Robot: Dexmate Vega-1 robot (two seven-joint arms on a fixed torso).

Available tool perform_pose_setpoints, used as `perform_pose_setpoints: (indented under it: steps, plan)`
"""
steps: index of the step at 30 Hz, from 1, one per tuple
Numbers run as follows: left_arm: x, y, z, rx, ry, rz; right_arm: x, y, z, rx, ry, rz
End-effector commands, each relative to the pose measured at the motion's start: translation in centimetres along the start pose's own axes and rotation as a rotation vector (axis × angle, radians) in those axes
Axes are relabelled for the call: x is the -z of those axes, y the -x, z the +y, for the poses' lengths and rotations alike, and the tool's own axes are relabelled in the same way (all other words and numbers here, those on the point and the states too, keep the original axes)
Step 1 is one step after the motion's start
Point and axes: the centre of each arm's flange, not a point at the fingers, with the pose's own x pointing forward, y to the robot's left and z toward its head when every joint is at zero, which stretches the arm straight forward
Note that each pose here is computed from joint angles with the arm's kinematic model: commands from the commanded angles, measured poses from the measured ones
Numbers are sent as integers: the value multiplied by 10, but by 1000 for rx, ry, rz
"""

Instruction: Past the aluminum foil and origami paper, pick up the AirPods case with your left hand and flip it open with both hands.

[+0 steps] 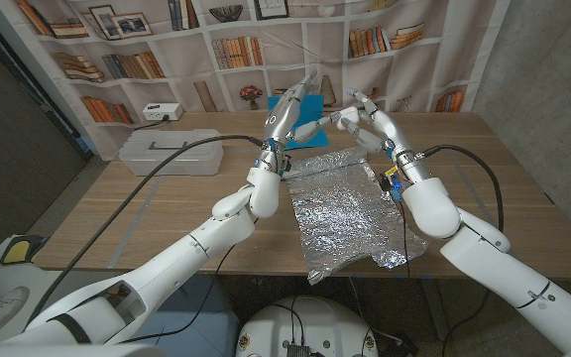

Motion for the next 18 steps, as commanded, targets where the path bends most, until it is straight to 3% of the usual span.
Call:
perform_pose_setpoints:
  steps: [1,8,18]
  plan:
    - [0,3,2,-6,3,5,-7,2,4,-3,21,-25]
    - [2,5,2,-5,4,7,-8,3,4,19,44,-33]
    - [4,7,3,-2,5,10,-14,3,6,-20,97,-83]
